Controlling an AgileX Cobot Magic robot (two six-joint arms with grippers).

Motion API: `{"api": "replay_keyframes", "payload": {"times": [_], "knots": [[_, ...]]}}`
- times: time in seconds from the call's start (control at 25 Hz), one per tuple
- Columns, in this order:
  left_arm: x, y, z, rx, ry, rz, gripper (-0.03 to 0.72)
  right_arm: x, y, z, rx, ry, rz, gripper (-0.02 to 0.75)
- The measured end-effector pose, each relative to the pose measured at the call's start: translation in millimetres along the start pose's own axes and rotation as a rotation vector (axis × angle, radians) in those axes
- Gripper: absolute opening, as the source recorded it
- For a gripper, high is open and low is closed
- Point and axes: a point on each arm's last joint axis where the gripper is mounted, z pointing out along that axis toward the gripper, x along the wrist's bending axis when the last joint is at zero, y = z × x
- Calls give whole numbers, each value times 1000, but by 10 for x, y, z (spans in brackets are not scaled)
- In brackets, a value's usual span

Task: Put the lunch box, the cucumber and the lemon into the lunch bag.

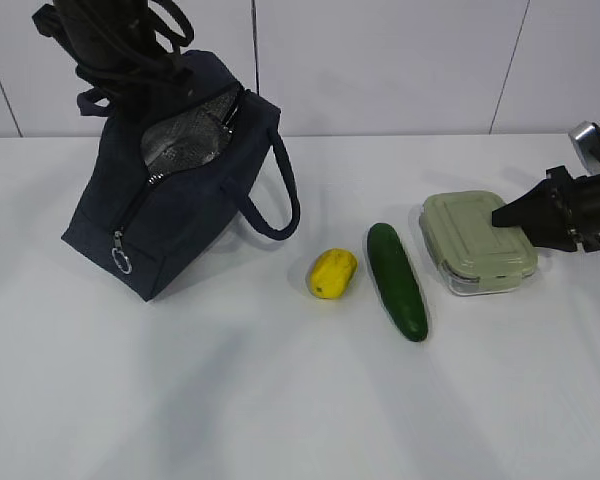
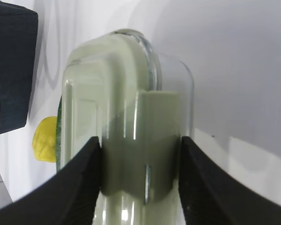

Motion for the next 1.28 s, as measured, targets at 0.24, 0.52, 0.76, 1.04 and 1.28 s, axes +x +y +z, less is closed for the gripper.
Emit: {"api": "replay_keyframes", "payload": {"times": [0.24, 0.52, 0.76, 1.04, 1.28], "knots": [[-9, -1, 0, 1, -10, -4, 3, 125, 4, 178, 21, 14, -16, 363], [-22, -1, -2, 1, -14, -4, 3, 298, 55, 201, -1, 27, -39, 363], [-36, -1, -4, 1, -21, -4, 3, 521, 137, 129, -33, 37, -85, 363], [-53, -2, -5, 3, -37, -11, 3, 874, 185, 148, -42, 64, -154, 363], [-55, -2, -5, 3, -40, -12, 3, 1169, 190, 233, -31, 95, -206, 363]]}}
